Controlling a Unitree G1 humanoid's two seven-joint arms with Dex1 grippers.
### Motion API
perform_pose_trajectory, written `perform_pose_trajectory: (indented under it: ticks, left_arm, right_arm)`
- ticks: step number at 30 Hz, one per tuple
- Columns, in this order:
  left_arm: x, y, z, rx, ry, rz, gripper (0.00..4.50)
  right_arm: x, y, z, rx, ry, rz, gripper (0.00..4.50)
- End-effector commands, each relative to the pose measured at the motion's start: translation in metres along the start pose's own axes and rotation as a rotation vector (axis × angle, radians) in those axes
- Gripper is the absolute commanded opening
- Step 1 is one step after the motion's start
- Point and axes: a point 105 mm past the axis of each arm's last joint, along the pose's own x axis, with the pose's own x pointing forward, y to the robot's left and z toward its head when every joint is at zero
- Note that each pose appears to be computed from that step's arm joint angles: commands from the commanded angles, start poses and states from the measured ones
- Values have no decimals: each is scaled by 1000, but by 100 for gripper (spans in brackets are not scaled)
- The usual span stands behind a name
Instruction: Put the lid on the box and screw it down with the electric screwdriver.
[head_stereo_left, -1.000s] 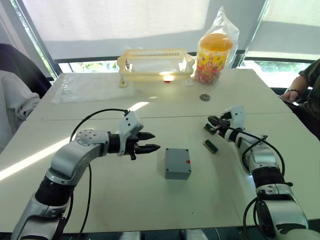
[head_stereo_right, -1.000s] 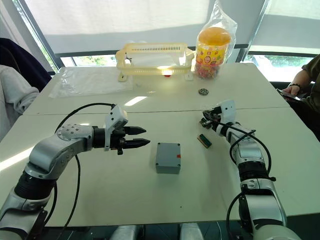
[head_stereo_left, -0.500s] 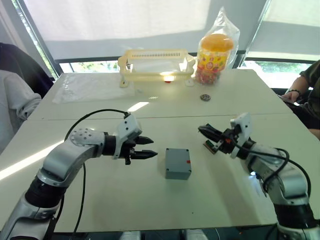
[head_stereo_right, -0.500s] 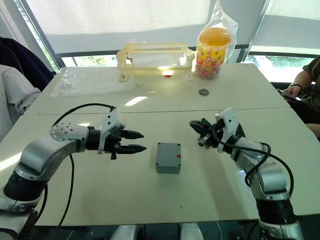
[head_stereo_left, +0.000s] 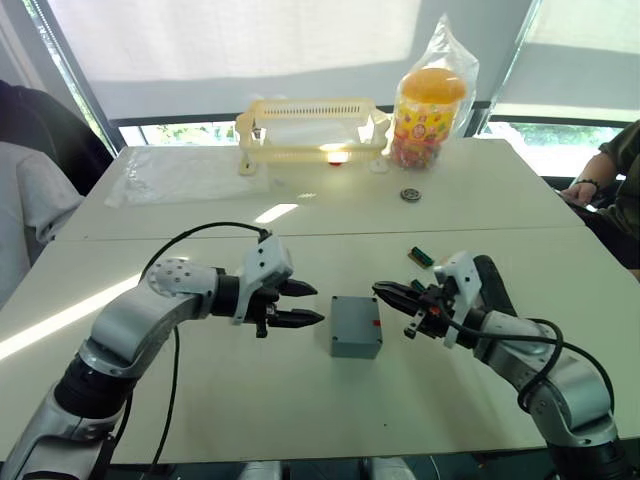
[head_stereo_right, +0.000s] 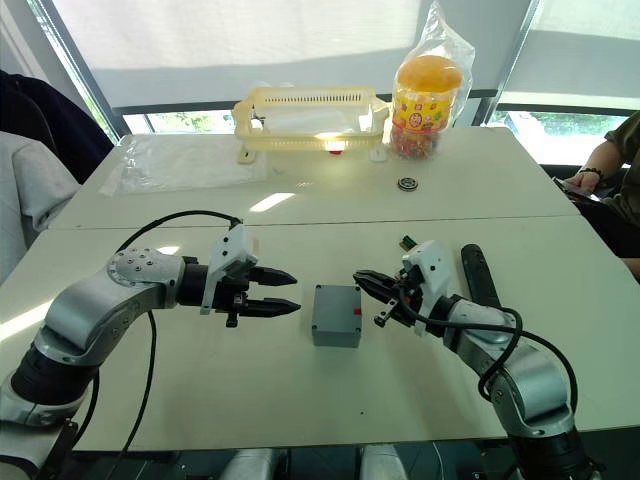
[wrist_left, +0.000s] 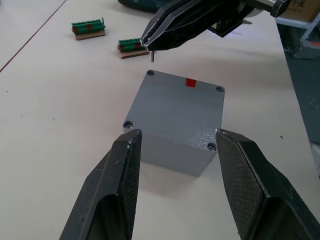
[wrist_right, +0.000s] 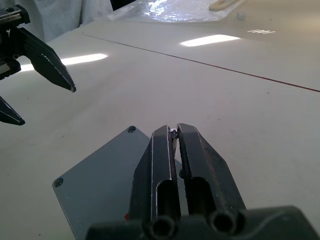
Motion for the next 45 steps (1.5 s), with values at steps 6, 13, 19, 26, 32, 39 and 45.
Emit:
perform_pose_trajectory:
  ticks: [6, 13, 19, 26, 32, 39, 45]
  left_arm:
    - [-2, 3, 2, 31, -4, 12, 235]
    - [-2, 4, 1, 33, -5, 18, 235]
    - [-1, 4, 1, 37, -5, 21, 235]
    - [-1, 5, 2, 43, -5, 27, 235]
    - [-1, 5, 2, 42, -5, 29, 235]
    - [0, 5, 2, 40, -8, 26, 235]
    - [0, 4, 2, 35, -13, 25, 235]
  right_arm:
    - [2, -1, 4, -30, -12, 4, 13]
    - [2, 0, -2, -18, -1, 3, 13]
    - [1, -5, -4, -22, 5, -9, 13]
    - [1, -4, -10, -19, 23, -4, 13]
    - [3, -2, -13, -13, 35, 6, 13]
    - [6, -3, -14, -19, 39, 16, 13]
    - [4, -5, -7, -48, 28, 23, 199]
